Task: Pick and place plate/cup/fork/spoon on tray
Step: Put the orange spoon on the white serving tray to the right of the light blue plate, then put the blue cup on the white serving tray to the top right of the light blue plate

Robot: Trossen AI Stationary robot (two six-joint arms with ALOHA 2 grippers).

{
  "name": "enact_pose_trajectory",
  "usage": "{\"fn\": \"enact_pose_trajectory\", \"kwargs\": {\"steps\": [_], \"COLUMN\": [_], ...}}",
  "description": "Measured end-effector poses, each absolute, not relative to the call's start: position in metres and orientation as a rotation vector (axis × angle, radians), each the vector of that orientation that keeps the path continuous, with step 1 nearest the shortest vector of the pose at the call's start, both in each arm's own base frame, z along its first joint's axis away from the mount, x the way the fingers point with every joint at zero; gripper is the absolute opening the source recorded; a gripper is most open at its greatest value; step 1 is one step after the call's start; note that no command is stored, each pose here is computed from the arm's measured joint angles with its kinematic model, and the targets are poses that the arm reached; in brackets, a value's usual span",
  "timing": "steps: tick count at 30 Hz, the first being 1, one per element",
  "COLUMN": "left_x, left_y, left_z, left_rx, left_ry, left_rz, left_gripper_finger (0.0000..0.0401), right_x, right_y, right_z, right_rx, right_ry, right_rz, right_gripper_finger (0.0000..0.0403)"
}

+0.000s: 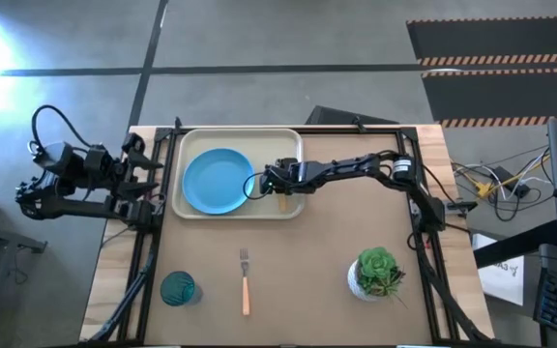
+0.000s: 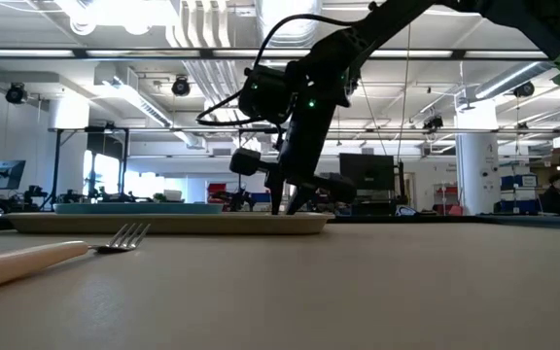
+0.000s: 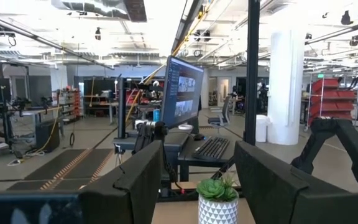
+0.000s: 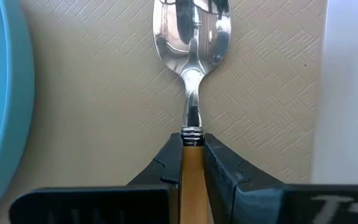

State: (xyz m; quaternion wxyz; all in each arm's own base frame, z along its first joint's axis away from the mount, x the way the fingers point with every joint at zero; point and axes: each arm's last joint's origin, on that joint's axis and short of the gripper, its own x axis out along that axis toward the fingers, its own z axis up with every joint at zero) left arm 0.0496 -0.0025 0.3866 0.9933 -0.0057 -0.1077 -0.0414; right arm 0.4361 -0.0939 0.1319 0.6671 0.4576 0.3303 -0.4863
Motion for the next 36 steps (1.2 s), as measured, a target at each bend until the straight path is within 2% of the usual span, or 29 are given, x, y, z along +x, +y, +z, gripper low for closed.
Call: {"fn": "enact_pose_trajectory", "kwargs": {"steps": [3, 10, 18, 25, 31, 36], "left_x": [0.05, 0.05, 0.05, 0.042, 0.035, 0.031], "left_y": [-0.002, -0.002, -0.002, -0.002, -0.002, -0.002], "left_z": [0.386, 0.386, 0.386, 0.383, 0.385, 0.385], "left_rx": [-0.012, -0.012, -0.012, -0.014, -0.014, -0.014], "left_ry": [-0.214, -0.209, -0.211, -0.17, -0.176, -0.185], "left_rz": [-0.083, -0.083, -0.083, -0.067, -0.056, -0.056], "left_gripper_finger": [0.0185, 0.0185, 0.0185, 0.0185, 0.0185, 0.0185], "right_x": [0.436, 0.437, 0.446, 0.469, 0.464, 0.459], "right_y": [-0.094, -0.094, -0.097, -0.1, -0.096, -0.068], "right_z": [0.132, 0.131, 0.148, 0.214, 0.27, 0.302], "right_rx": [1.023, 1.009, 0.944, 0.812, 0.727, 0.704], "right_ry": [0.749, 0.753, 0.753, 0.694, 0.774, 0.832], "right_rz": [-1.093, -1.086, -1.023, -0.803, -0.794, -0.762], "right_gripper_finger": [0.0039, 0.0116, 0.0116, 0.0105, 0.0104, 0.0104]}}
